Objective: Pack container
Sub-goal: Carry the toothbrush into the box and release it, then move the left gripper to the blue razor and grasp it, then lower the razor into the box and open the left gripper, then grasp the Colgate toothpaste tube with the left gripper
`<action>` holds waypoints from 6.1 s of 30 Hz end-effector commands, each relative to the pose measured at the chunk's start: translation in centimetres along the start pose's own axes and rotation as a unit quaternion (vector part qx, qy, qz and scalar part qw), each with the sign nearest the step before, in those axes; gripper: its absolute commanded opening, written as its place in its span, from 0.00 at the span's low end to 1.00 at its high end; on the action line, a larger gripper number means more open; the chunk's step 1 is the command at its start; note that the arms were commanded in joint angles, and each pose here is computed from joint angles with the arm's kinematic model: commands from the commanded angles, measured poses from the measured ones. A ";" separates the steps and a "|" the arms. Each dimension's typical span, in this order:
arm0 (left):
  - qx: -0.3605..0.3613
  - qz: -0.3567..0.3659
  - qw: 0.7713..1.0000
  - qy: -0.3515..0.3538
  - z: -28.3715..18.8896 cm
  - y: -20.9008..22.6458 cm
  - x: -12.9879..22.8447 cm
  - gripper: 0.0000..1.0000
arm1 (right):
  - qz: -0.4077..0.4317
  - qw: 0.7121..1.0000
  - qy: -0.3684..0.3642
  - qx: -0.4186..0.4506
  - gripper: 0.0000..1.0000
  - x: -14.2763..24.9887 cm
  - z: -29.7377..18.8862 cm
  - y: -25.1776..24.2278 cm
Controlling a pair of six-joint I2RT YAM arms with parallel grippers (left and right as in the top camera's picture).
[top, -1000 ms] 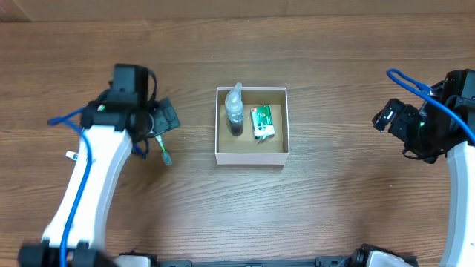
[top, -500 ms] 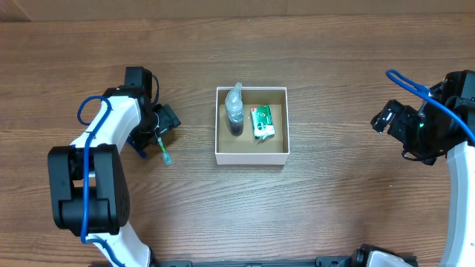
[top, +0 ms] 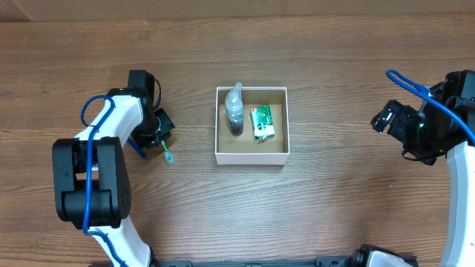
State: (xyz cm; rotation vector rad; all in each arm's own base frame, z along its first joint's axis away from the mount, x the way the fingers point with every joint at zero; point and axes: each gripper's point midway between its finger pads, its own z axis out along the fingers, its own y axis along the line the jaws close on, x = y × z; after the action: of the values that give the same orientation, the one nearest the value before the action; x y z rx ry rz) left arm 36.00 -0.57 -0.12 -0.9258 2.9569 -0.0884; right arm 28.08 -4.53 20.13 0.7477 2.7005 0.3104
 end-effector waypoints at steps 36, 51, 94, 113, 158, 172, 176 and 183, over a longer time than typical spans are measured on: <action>0.067 0.467 0.852 -0.229 -21.1 -21.9 12.2 0.61 | -0.005 1.000 -0.002 -0.006 1.00 0.0 0.0 0.3; -0.045 -0.066 0.985 -0.150 -17.6 3.2 -2.3 0.96 | -0.006 1.000 -0.005 -0.007 1.00 -0.2 0.0 0.3; -0.086 -0.037 0.992 0.088 3.1 4.9 -0.7 0.04 | -0.006 1.000 -0.006 -0.007 1.00 -0.2 0.0 0.3; 0.116 0.457 0.844 -0.257 -19.1 -18.6 11.5 0.04 | -0.006 1.000 -0.006 -0.007 1.00 -0.2 0.0 0.3; -0.079 -0.277 0.955 -0.073 -3.9 19.6 -2.7 1.00 | -0.005 1.000 -0.003 -0.006 1.00 -0.1 0.0 0.3; -0.085 -0.274 0.956 -0.055 0.5 19.8 -3.7 0.54 | -0.005 1.000 -0.002 -0.006 1.00 0.0 0.0 0.3; -0.085 -0.274 0.957 -0.046 0.5 19.7 -3.3 0.19 | -0.005 1.000 -0.002 -0.006 1.00 0.0 0.0 0.3; -0.087 -0.271 0.958 -0.039 0.5 19.7 -3.0 0.04 | -0.005 1.000 -0.003 -0.006 1.00 -0.1 0.0 0.3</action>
State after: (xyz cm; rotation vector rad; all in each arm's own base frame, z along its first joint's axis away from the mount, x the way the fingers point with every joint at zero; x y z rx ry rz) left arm 28.80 17.92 0.00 -1.6659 2.5054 0.1738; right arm 28.08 -4.47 20.07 0.7457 2.7016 0.3151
